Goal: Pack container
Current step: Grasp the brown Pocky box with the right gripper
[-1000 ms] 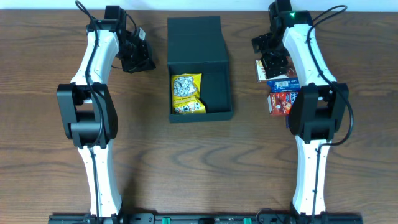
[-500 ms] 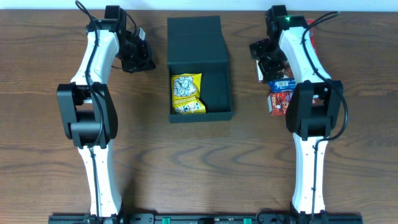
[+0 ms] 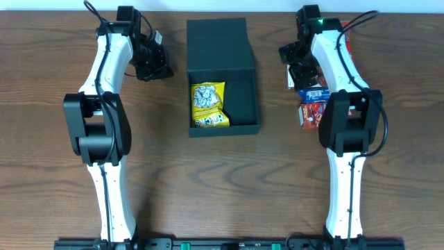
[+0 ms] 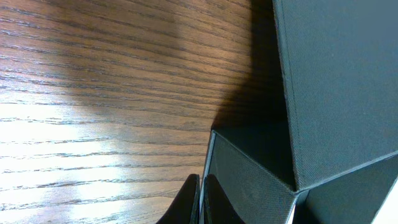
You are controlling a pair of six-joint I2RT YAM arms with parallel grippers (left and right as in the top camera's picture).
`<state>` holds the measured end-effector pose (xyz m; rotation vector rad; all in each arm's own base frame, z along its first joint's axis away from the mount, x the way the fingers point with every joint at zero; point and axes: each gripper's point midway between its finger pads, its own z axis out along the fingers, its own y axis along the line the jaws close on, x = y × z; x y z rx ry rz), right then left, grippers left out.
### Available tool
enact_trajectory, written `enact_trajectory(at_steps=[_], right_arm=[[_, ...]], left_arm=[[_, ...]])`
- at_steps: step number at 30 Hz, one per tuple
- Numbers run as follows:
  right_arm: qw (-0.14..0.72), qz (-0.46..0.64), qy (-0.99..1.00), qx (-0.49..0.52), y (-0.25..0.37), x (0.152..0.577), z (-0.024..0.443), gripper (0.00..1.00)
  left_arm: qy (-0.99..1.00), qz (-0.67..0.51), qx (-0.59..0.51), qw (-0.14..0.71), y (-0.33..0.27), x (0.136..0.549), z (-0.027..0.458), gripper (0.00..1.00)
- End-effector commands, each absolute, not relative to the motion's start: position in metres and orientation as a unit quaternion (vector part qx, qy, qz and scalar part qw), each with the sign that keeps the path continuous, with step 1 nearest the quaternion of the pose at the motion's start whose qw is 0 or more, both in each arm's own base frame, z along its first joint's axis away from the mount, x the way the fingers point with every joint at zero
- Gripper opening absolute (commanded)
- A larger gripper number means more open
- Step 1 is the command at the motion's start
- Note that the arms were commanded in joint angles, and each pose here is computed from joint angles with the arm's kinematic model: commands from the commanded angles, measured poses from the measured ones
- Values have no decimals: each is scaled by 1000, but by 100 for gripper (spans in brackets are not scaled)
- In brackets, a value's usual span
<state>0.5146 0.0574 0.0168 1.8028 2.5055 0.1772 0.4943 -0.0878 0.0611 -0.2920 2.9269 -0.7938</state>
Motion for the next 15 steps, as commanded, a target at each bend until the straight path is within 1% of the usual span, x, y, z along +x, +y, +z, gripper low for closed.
enact_trajectory(at_steps=[1,9,15], right_arm=[[32,37,805,591,46,514,9,99],[32,33,778,627,44,513,9,99],[15,39,718,695,48,509,8,99]], left_arm=[[959,-262,-94,52,-87,495,65,6],[959,-262,-94,52,-87,495,65,6],[959,-262,-94,52,-87,495,65,6]])
